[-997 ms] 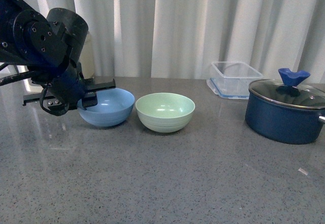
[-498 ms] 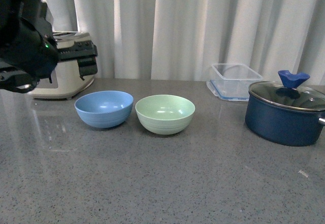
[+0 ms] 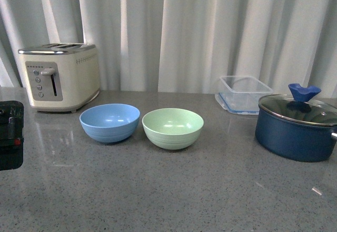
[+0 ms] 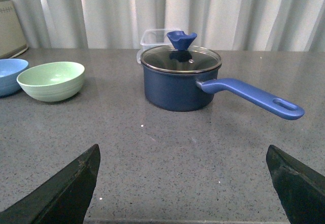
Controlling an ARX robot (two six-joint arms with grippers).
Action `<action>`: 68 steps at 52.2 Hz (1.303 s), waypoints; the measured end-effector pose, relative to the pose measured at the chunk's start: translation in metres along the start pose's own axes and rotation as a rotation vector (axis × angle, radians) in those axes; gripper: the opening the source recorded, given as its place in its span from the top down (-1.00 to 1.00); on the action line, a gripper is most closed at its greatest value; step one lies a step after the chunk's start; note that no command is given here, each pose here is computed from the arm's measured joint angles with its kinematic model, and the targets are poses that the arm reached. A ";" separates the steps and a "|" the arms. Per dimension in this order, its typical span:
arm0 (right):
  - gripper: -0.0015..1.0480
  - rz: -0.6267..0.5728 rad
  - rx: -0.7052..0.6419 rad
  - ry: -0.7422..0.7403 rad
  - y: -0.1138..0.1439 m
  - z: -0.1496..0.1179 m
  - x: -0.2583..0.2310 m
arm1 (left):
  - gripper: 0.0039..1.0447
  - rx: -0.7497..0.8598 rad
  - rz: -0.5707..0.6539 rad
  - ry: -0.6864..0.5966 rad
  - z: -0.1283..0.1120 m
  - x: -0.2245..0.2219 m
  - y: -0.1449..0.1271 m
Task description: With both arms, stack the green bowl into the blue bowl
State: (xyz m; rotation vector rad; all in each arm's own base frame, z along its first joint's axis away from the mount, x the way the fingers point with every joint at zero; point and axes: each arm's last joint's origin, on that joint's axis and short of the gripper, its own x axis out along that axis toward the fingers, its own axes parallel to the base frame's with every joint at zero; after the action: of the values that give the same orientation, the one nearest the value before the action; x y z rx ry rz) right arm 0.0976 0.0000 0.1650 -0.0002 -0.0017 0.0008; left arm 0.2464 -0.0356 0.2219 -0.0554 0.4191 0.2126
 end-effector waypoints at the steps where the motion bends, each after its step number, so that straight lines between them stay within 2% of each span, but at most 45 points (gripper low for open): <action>1: -0.81 0.000 0.000 0.000 0.000 0.000 0.000 | -0.87 0.000 0.002 0.000 0.000 0.000 0.000; 4: -0.81 -0.001 0.000 0.000 0.000 0.000 0.000 | -0.87 0.001 -0.004 0.002 -0.001 0.000 0.000; 6: -0.81 -0.001 0.000 0.000 0.000 0.000 0.000 | -0.80 0.006 -0.044 -0.040 -0.003 0.003 0.001; 9: -0.81 -0.001 0.000 0.000 0.000 0.000 0.000 | -0.56 0.020 -0.190 -0.205 -0.013 0.001 0.004; 14: -0.81 -0.001 0.000 0.000 0.000 0.000 0.000 | -0.16 0.030 -0.226 -0.383 -0.026 -0.014 0.015; 19: -0.81 -0.001 0.000 0.000 0.000 0.000 0.000 | 0.13 0.033 -0.218 -0.417 -0.032 -0.023 0.024; 24: -0.81 -0.001 0.000 0.000 0.000 0.000 0.000 | 0.61 0.043 -0.218 -0.411 -0.047 -0.033 0.032; 28: -0.81 -0.001 0.000 0.000 0.000 0.000 0.000 | 0.92 0.047 -0.220 -0.409 -0.055 -0.039 0.037; 38: -0.81 -0.001 0.000 0.000 0.000 0.000 0.000 | 0.94 0.048 -0.210 -0.409 -0.066 -0.048 0.052; 59: -0.81 -0.001 0.000 0.000 0.000 0.000 0.000 | 0.94 0.048 -0.215 -0.421 -0.087 -0.064 0.057; 68: -0.81 -0.001 0.000 0.000 0.000 0.000 0.000 | 0.94 0.048 -0.215 -0.426 -0.088 -0.070 0.059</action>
State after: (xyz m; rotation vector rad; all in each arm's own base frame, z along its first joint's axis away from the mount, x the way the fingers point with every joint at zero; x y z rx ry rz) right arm 0.0976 -0.0001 0.1650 -0.0002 -0.0017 0.0000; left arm 0.1368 -0.0003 0.1696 -0.0071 -0.0082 -0.0004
